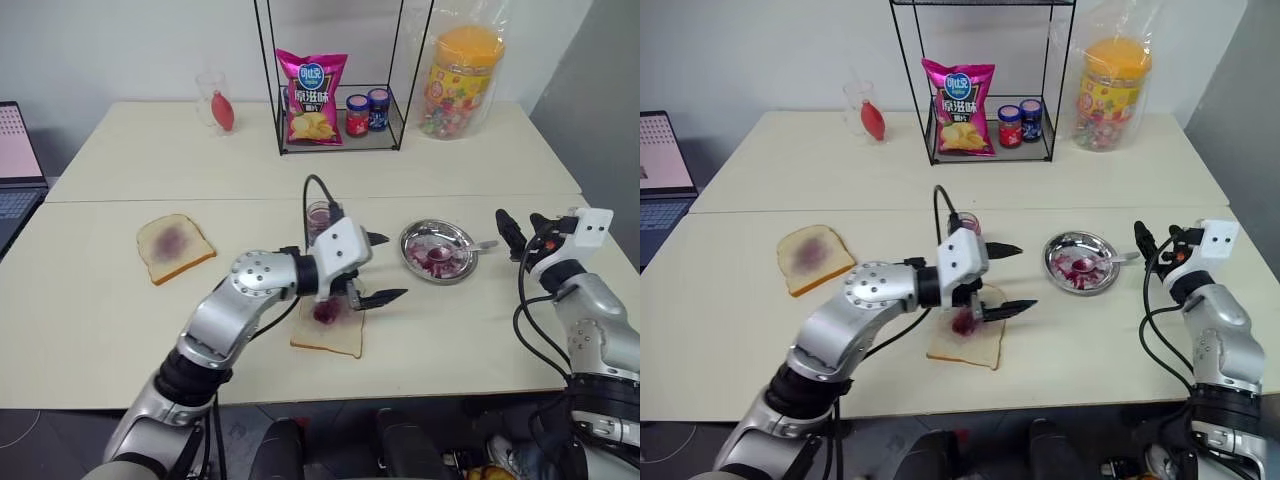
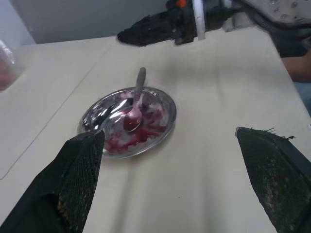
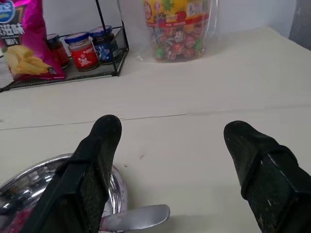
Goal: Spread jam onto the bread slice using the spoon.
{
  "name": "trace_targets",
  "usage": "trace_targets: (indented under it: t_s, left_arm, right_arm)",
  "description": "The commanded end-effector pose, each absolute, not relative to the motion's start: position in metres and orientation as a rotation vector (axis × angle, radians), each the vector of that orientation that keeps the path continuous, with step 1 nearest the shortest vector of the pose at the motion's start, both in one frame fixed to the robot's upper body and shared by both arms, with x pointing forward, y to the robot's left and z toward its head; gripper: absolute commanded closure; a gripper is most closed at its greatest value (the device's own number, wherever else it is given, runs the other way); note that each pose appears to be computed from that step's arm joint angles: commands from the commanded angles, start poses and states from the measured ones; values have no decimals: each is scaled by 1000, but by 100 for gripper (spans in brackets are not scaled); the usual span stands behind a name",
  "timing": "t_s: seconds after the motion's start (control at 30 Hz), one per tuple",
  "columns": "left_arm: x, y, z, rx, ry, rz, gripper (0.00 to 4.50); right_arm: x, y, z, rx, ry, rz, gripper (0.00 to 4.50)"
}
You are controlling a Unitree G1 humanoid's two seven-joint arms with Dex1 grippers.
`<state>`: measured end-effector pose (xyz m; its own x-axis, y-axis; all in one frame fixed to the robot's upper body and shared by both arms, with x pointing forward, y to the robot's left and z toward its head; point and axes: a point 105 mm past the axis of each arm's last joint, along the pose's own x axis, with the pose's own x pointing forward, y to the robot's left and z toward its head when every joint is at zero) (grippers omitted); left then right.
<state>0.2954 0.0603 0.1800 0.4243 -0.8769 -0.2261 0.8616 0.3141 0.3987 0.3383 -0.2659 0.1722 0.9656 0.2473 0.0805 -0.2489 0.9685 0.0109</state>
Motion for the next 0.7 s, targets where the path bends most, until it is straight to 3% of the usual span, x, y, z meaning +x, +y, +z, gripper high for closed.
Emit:
trace_targets:
  t_s: [0.03, 0.27, 0.43, 0.7]
  left_arm:
    - [298, 105, 196, 535, -11, -1009, 0]
    - [284, 175, 187, 614, 111, -842, 0]
    - [263, 213, 171, 617, 222, -803, 0]
    - [254, 224, 166, 594, 248, -795, 0]
  right_arm:
    - [310, -238, 191, -119, -83, 490, 75]
    - [279, -239, 189, -232, 19, 638, 75]
    - [245, -248, 169, -327, 221, 782, 75]
    - [244, -249, 170, -345, 234, 812, 75]
